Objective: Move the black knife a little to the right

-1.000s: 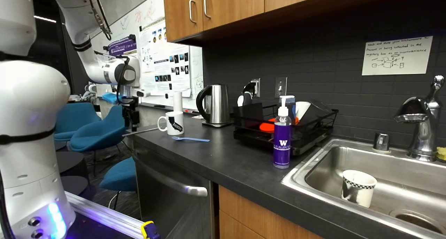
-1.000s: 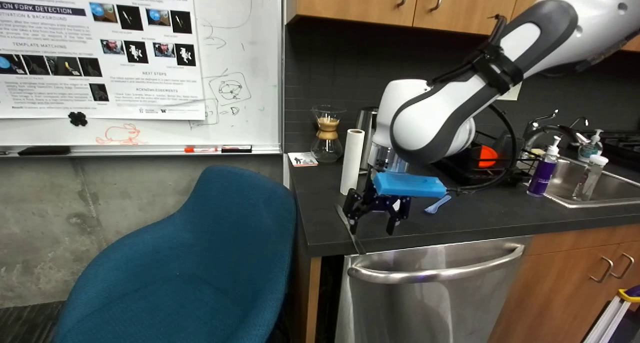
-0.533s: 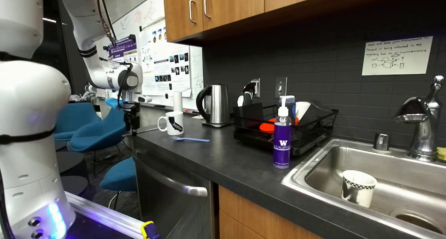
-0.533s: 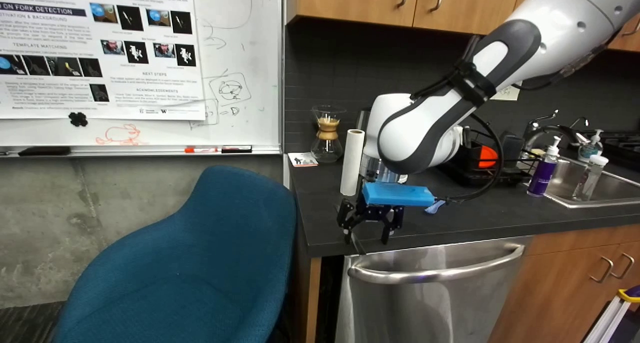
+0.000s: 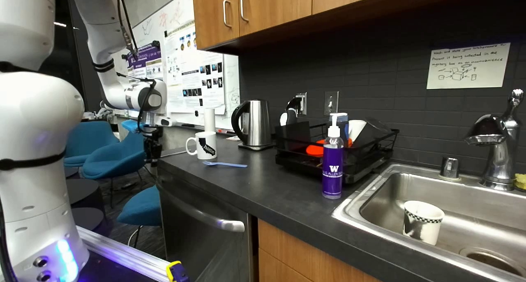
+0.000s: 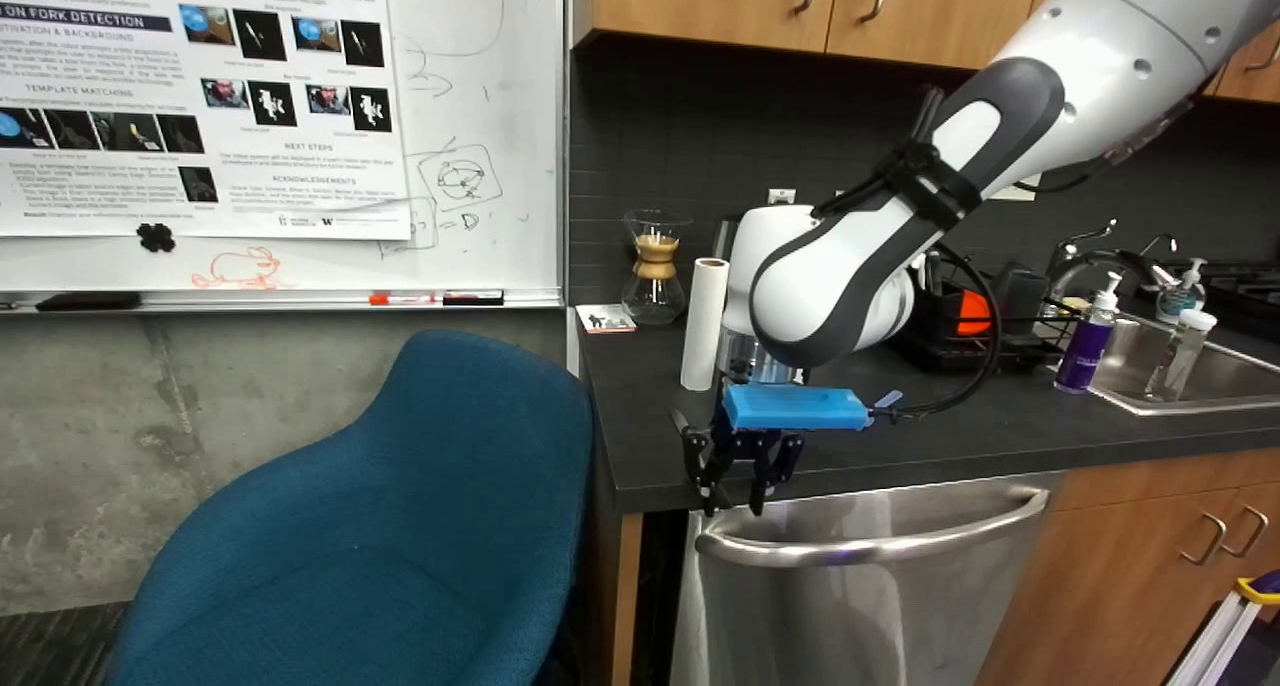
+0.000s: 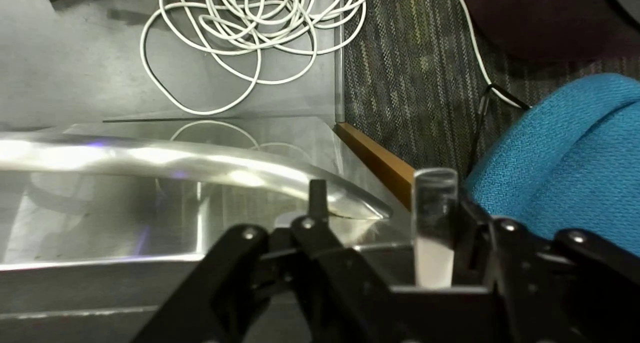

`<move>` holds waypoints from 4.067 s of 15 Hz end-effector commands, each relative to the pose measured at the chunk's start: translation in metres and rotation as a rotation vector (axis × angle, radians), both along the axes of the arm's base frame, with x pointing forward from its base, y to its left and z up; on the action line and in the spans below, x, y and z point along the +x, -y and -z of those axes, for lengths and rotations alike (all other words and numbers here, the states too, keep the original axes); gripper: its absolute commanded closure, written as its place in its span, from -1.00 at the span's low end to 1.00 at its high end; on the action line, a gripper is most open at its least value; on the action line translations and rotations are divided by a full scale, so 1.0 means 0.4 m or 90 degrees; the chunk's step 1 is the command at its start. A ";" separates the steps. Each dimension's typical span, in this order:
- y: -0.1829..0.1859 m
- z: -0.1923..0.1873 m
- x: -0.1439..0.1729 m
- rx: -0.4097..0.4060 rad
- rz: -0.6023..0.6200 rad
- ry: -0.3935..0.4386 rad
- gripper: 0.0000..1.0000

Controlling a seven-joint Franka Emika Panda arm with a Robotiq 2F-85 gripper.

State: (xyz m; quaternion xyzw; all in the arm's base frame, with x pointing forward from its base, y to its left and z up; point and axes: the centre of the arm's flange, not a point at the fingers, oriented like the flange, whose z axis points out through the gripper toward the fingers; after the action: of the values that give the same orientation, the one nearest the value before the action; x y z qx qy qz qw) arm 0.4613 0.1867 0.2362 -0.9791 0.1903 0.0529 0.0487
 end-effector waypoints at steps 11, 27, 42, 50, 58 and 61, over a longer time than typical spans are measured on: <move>-0.031 -0.056 -0.009 0.012 -0.056 0.028 0.90; 0.155 -0.325 -0.050 0.010 -0.227 0.013 0.90; 0.508 -0.409 -0.119 0.059 -0.756 -0.112 0.90; 0.698 -0.446 -0.097 0.032 -1.032 -0.087 0.90; 0.763 -0.457 -0.064 0.002 -1.229 -0.004 0.90; 0.797 -0.460 -0.056 -0.028 -1.265 0.005 0.90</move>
State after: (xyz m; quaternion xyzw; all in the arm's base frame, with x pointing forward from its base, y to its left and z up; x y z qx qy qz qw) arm 0.4381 -0.1171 0.4171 -0.7146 -0.6949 0.0782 -0.0161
